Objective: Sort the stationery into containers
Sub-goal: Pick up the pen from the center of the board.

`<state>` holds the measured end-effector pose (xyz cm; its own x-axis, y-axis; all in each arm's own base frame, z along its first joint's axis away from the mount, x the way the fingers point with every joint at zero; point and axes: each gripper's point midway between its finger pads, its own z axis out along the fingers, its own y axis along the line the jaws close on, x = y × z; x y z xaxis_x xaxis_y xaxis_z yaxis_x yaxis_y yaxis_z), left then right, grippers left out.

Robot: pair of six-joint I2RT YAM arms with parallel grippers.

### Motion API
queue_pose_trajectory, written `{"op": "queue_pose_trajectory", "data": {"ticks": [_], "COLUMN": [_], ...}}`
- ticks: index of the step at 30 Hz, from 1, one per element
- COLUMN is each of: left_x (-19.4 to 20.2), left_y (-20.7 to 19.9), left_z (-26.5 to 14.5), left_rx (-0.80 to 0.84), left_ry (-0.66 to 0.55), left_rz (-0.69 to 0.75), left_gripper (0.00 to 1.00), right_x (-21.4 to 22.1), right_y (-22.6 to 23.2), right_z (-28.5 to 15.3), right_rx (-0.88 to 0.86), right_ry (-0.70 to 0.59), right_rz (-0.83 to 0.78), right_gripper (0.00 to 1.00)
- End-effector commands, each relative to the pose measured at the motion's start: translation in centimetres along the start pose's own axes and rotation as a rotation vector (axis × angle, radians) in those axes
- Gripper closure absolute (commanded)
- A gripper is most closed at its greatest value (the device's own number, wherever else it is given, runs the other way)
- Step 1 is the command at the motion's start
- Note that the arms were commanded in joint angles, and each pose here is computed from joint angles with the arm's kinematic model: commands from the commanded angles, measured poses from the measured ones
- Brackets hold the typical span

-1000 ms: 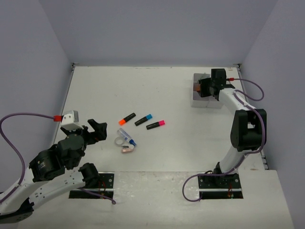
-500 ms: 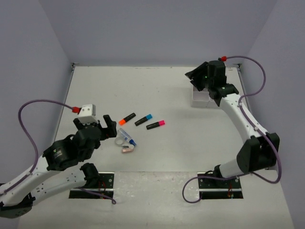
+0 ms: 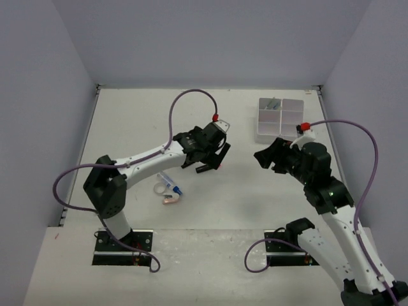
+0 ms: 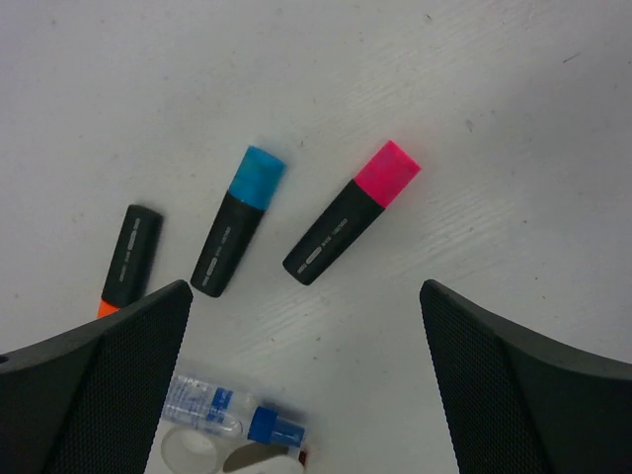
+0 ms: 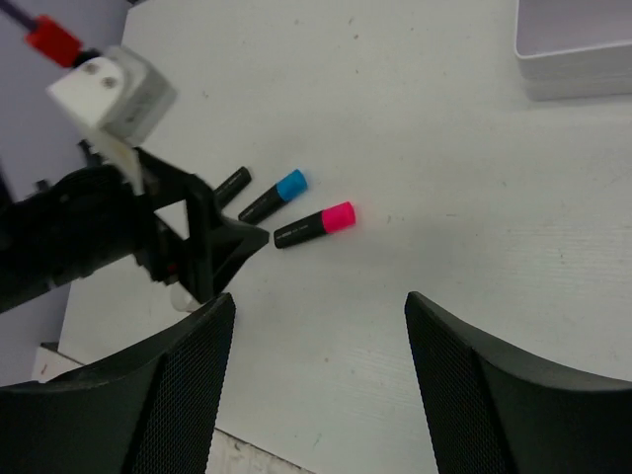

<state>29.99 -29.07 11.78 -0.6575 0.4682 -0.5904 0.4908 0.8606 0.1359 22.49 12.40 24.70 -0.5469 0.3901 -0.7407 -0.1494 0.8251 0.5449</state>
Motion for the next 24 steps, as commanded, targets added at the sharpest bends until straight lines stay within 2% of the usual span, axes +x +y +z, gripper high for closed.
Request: {"op": "queue_pose_trajectory", "data": {"ticks": [1, 5, 10, 14, 17, 20, 22, 24], "left_x": [-1.0, 1.4, 3.4, 5.0, 6.1, 7.1, 7.8, 7.9], "left_y": [-2.3, -2.3, -1.7, -1.4, -1.8, -2.6, -3.0, -3.5], "left_z": [1.2, 4.4, 7.2, 9.0, 9.9, 10.3, 9.9, 9.2], "left_rx": [0.192, 0.241, 0.257, 0.25, 0.284, 0.325, 0.347, 0.372], "left_ry": [0.008, 0.107, 0.174, 0.217, 0.243, 0.271, 0.278, 0.259], "left_rz": [0.226, 0.275, 0.253, 0.243, 0.203, 0.16, 0.145, 0.124], "left_gripper": [0.0, 0.05, 0.26, 0.29, 0.38, 0.69, 0.8, 0.94], "right_x": [0.7, 1.3, 1.7, 1.5, 1.3, 0.9, 0.9, 0.9], "right_y": [0.1, 0.6, 1.1, 1.2, 1.5, 1.7, 1.5, 1.3], "right_z": [-1.3, -1.2, -1.3, -1.6, -2.1, -2.5, -2.5, -2.3], "right_rx": [-0.036, -0.081, -0.114, -0.12, -0.133, -0.137, -0.13, -0.115], "right_ry": [-0.006, 0.014, 0.022, 0.011, 0.0, -0.019, -0.021, -0.016], "right_rz": [-0.047, -0.05, -0.053, -0.064, -0.066, -0.064, -0.059, -0.047], "right_gripper": [0.28, 0.29, 0.3, 0.3, 0.3, 0.31, 0.32, 0.32]}}
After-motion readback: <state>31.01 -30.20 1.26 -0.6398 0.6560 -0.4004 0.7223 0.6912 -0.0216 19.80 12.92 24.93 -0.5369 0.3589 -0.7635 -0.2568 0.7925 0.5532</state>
